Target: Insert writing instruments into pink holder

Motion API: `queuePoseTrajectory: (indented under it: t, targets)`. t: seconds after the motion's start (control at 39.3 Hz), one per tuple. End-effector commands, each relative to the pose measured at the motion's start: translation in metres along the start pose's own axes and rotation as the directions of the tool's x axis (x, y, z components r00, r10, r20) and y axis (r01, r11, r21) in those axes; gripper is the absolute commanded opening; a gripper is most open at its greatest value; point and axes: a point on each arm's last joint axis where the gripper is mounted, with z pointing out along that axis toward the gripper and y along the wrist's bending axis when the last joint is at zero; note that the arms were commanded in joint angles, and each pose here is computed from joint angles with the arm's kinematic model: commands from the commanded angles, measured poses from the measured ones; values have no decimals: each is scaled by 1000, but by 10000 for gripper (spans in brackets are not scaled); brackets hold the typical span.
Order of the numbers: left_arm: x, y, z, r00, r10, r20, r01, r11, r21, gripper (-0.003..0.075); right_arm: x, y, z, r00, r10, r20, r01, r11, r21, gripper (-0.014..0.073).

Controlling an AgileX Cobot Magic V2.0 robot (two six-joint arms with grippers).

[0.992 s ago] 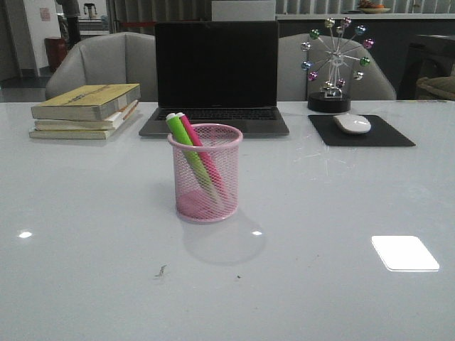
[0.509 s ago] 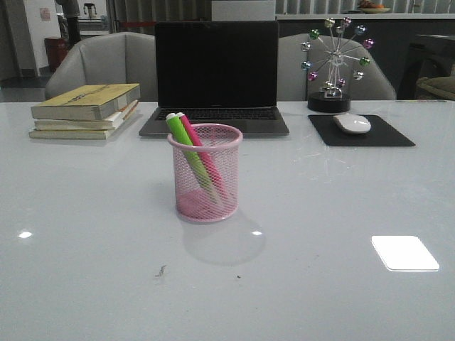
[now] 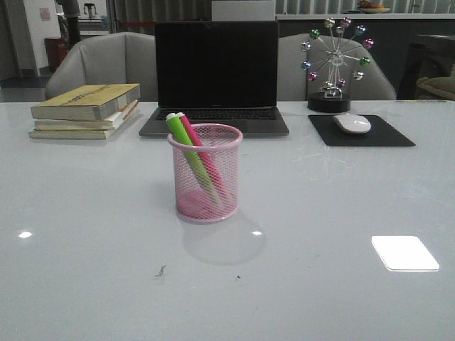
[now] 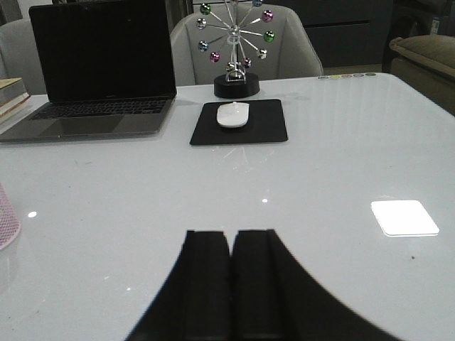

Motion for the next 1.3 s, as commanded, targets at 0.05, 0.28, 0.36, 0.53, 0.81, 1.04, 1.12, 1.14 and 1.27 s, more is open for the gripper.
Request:
queuePoseTrajectory:
  t: [0.05,0.28,0.36,0.53,0.81,1.04,1.12,1.14,1.27]
  targets:
    - [-15,1,-4,995,-22,100,23,1000,-15,456,-8,0,-2,995,-10,101,10,1000,-4,58]
    - [-15,1,-4,995,-22,100,23,1000,-15,456,-8,0,-2,995,-10,101,10,1000,-4,58]
    - [-16,2,-4,994,-20,110,22,1000,-20,456,-8,0,-2,995,-10,101,10,1000,-4,58]
    - [-18,3,-4,991,-11,134,16,999,-35,413,-8,0,-2,995,-10,101,10,1000,-4,58]
    - [-20,4,-9,985,-42,166,52,997,-55,127,-8,0,-2,995,-10,101,10,1000,-4,58]
    - [-20,7,-32,964,-86,253,118,986,-115,92,-8,0,-2,995,-10,101,10,1000,-4,58]
    - [-19,7,-40,958,-47,282,88,987,-135,92,-8,0,-2,995,-10,101,10,1000,-4,58]
    - [-18,7,-44,955,-34,293,79,987,-142,92,-8,0,-2,995,-10,101,10,1000,-4,58]
    - [-7,5,-54,932,2,363,60,985,-160,92,-8,0,-2,995,-10,101,10,1000,-4,58]
